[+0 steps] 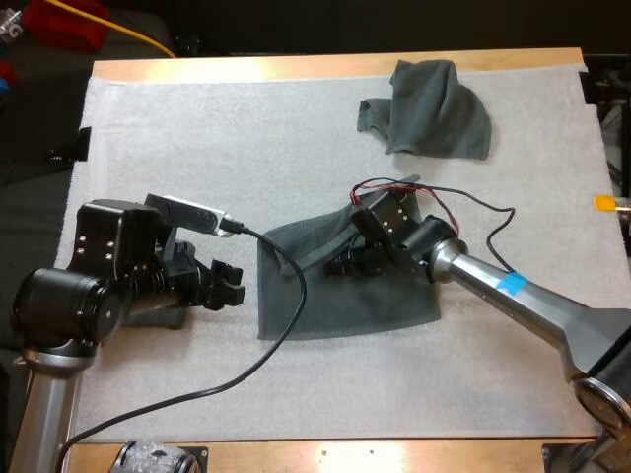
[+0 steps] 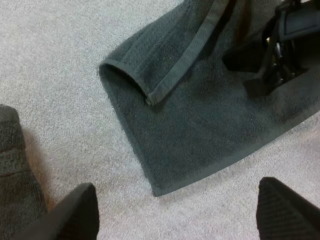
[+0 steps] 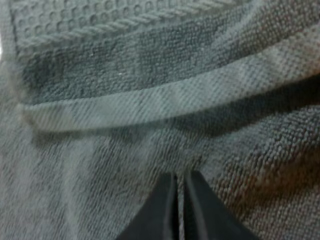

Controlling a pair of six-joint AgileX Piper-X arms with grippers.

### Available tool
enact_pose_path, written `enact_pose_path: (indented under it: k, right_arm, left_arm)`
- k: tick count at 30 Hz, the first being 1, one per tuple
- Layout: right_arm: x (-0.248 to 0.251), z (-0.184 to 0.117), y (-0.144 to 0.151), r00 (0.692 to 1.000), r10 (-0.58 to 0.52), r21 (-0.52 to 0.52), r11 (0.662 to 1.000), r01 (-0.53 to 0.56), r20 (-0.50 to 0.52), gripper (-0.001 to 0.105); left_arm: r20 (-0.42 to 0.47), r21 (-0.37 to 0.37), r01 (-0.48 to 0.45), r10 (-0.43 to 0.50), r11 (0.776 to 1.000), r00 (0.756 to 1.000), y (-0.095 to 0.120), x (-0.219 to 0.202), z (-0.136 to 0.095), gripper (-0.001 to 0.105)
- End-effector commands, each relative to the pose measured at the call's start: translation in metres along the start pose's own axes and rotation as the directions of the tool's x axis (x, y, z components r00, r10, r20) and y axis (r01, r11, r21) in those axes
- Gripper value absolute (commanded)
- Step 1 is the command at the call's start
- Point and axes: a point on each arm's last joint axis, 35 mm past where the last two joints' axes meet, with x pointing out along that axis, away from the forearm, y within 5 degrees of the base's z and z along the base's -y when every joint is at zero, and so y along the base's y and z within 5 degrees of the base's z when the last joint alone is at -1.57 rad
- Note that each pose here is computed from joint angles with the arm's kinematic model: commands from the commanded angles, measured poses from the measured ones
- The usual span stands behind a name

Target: Pick towel from pile, fold and stack

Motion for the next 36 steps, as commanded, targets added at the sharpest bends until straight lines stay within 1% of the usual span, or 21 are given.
enact_pose_path:
  k: [1, 12, 30, 33, 36]
  right_arm:
    - [0.0, 0.006, -0.001, 1.0, 0.006, 0.01, 1.0, -0.006, 0.026, 0.001]
    - [0.021, 0.017, -0.011, 1.0, -0.002, 0.03, 1.0, 0.001, 0.02, 0.001]
    - [0.045, 0.006, -0.015, 0.999, -0.005, 0.07, 0.997, 0.007, -0.037, 0.001]
    - [0.047, 0.008, -0.015, 1.0, -0.004, 0.08, 0.997, 0.006, -0.026, 0.001]
    - [0.047, 0.012, -0.015, 1.0, -0.001, 0.079, 0.997, 0.0, 0.018, 0.001]
  left_arm:
    - [0.005, 0.002, 0.002, -0.002, 1.0, 1.0, -0.001, -0.003, -0.001, 0.064]
    - [0.005, 0.002, 0.002, -0.002, 1.0, 1.0, -0.001, -0.003, -0.001, 0.064]
    - [0.005, 0.002, 0.002, -0.002, 1.0, 1.0, -0.001, -0.003, -0.001, 0.064]
    - [0.005, 0.002, 0.002, -0.002, 1.0, 1.0, -0.001, -0.003, -0.001, 0.064]
    - [0.005, 0.002, 0.002, -0.002, 1.0, 1.0, -0.001, -0.003, -0.001, 0.064]
